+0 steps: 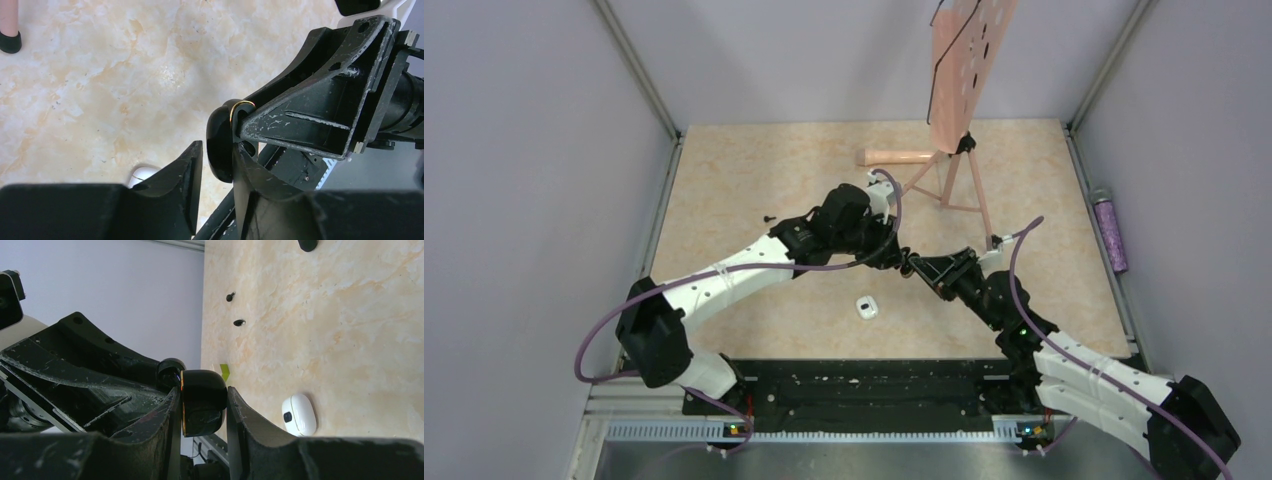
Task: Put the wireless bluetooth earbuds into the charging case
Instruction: Pass from the right arm to the left, then pass from the left arm to the right
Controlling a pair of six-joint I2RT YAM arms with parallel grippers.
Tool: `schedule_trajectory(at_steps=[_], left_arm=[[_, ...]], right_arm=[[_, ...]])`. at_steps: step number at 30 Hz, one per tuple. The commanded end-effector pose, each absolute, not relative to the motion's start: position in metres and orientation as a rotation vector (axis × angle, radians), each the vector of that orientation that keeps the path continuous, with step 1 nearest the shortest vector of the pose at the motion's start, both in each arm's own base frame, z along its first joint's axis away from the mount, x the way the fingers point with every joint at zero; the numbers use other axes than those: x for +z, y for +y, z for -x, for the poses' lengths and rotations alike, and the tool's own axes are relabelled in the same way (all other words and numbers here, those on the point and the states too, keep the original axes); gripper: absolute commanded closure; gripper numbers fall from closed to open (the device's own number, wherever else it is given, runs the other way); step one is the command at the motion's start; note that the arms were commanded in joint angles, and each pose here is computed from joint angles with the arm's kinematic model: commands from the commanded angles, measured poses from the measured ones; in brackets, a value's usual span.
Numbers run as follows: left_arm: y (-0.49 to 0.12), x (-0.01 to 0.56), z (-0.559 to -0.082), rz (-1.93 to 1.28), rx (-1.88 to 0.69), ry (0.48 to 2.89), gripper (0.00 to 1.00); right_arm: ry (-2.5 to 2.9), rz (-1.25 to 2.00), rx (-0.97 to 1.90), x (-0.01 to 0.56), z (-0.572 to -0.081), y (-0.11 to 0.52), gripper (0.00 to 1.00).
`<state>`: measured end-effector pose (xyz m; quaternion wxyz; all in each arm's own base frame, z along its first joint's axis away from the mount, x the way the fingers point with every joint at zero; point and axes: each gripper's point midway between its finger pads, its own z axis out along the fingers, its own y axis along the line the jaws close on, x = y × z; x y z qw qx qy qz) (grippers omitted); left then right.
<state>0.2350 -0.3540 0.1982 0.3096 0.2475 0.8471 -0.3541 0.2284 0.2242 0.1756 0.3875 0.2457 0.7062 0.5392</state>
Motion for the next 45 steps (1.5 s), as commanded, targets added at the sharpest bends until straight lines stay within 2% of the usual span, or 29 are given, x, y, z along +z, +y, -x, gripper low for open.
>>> schedule_trajectory(at_steps=[1, 6, 9, 12, 13, 17, 21, 24, 28, 37, 40, 45], left_arm=[[-0.363, 0.22, -0.244, -0.628, -0.966, 2.153, 0.69], [-0.364, 0.222, -0.244, -0.633, -0.973, 2.151, 0.74], [-0.364, 0.22, -0.244, -0.634, -0.971, 2.156, 0.85], [-0.364, 0.219, -0.243, -0.642, -0.968, 2.16, 0.99], [-0.363, 0.219, -0.243, -0.645, -0.963, 2.159, 1.0], [-0.361, 0.215, -0.243, -0.684, -0.94, 2.16, 1.0], [-0.358, 0.211, -0.244, -0.733, -0.908, 2.148, 1.0], [-0.358, 0.211, -0.244, -0.808, -0.893, 2.109, 1.0], [-0.36, 0.212, -0.24, -0.969, -0.891, 2.037, 1.0], [-0.354, 0.207, -0.224, -1.474, -0.802, 1.651, 1.0], [-0.351, 0.201, -0.217, -1.647, -0.779, 1.555, 1.0], [-0.349, 0.201, -0.204, -1.834, -0.832, 1.455, 1.0]], right_arm=[[1.709, -0.593, 1.43, 0.208, -0.233, 0.227, 1.0], [1.712, -0.591, 1.425, 0.209, -0.233, 0.227, 1.0], [1.722, -0.594, 1.414, 0.207, -0.234, 0.227, 1.0], [1.723, -0.591, 1.4, 0.209, -0.235, 0.226, 0.73], [1.724, -0.588, 1.395, 0.21, -0.235, 0.226, 0.64], [1.735, -0.57, 1.336, 0.212, -0.236, 0.22, 0.39], [1.734, -0.519, 1.257, 0.222, -0.233, 0.21, 0.22], [1.739, -0.478, 1.17, 0.228, -0.229, 0.197, 0.18], [1.746, -0.399, 1.034, 0.229, -0.221, 0.176, 0.18], [1.61, 0.058, 0.806, 0.263, -0.198, 0.156, 0.28], [1.596, 0.243, 0.783, 0.27, -0.192, 0.168, 0.29], [1.56, 0.539, 0.872, 0.265, -0.179, 0.205, 0.39]])
